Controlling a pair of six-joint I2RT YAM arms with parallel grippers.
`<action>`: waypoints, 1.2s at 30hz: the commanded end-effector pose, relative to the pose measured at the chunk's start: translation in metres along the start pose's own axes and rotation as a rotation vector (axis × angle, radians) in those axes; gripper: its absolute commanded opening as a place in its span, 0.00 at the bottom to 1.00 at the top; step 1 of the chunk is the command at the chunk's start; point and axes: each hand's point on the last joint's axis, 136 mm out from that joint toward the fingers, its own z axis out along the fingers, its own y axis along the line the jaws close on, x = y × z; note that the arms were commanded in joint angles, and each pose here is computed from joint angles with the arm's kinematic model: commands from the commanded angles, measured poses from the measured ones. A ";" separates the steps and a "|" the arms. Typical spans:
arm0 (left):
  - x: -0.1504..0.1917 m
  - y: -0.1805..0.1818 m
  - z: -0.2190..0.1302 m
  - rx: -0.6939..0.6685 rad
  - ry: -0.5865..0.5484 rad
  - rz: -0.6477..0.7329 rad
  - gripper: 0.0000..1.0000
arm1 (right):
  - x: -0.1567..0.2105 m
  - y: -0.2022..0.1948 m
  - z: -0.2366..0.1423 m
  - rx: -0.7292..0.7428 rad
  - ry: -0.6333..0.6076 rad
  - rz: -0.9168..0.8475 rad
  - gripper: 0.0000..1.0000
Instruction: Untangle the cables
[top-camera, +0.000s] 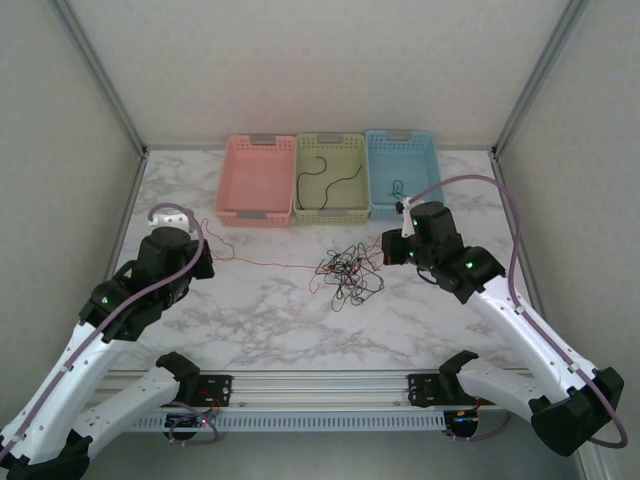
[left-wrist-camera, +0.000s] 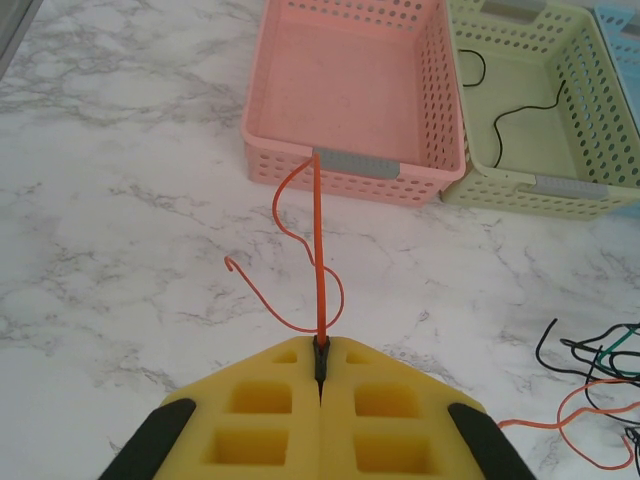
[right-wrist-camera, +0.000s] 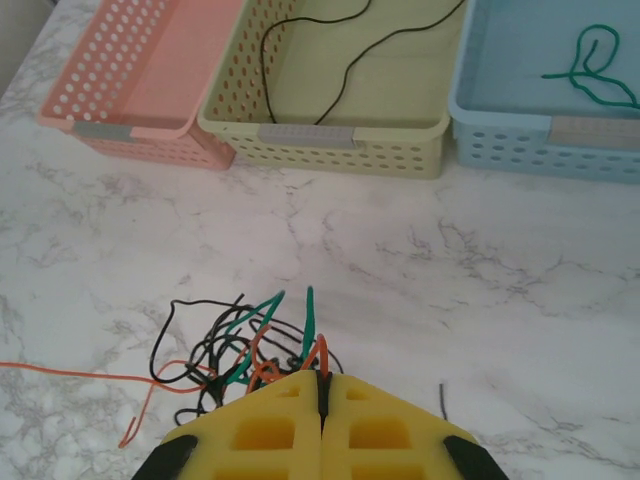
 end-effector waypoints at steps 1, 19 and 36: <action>0.002 0.008 -0.001 -0.034 -0.003 -0.009 0.00 | 0.001 -0.011 -0.004 0.033 -0.009 0.016 0.00; -0.002 0.014 -0.008 -0.062 -0.009 0.012 0.00 | -0.005 -0.026 -0.012 0.078 -0.021 0.042 0.00; -0.008 0.043 -0.029 -0.175 -0.057 0.044 0.00 | 0.019 -0.095 -0.001 0.325 0.060 0.196 0.00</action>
